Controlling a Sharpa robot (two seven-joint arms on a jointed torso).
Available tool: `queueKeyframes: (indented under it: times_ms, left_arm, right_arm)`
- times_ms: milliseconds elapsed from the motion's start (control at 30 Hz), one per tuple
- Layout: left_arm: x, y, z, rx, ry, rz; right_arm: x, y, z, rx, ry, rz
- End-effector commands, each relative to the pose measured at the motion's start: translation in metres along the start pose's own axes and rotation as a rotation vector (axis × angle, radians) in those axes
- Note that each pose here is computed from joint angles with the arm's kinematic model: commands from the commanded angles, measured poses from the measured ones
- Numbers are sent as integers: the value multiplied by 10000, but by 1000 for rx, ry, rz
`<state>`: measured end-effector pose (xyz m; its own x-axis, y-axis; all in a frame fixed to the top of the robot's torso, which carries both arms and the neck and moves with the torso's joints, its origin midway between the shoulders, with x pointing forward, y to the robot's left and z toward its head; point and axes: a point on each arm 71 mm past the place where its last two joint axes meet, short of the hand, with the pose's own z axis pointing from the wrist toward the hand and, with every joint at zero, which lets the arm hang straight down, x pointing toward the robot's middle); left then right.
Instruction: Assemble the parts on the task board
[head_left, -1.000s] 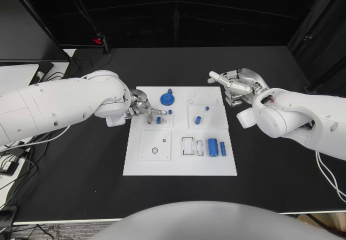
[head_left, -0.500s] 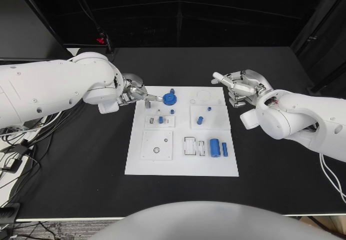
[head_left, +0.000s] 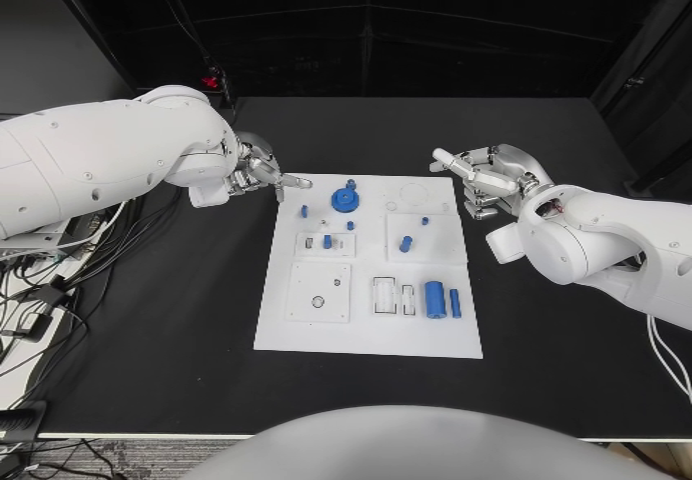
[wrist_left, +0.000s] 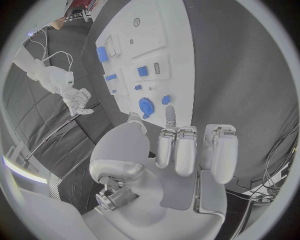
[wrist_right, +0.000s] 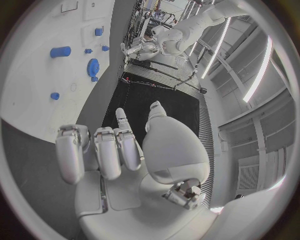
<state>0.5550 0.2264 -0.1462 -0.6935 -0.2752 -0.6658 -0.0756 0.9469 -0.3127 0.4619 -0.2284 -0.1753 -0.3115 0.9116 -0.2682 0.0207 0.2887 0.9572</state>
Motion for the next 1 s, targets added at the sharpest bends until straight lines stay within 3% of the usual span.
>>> queueKeyframes:
  times_ms: [33,367,1000]
  left_arm:
    - [-5,-41,38,8,34,27]
    - [4,-80,154,1,41,27]
    - [109,-63,356,-26,57,55]
  right_arm:
    - [14,13,7,-7,8,1]
    - [26,15,14,-9,9,1]
    - [59,11,15,-10,16,4]
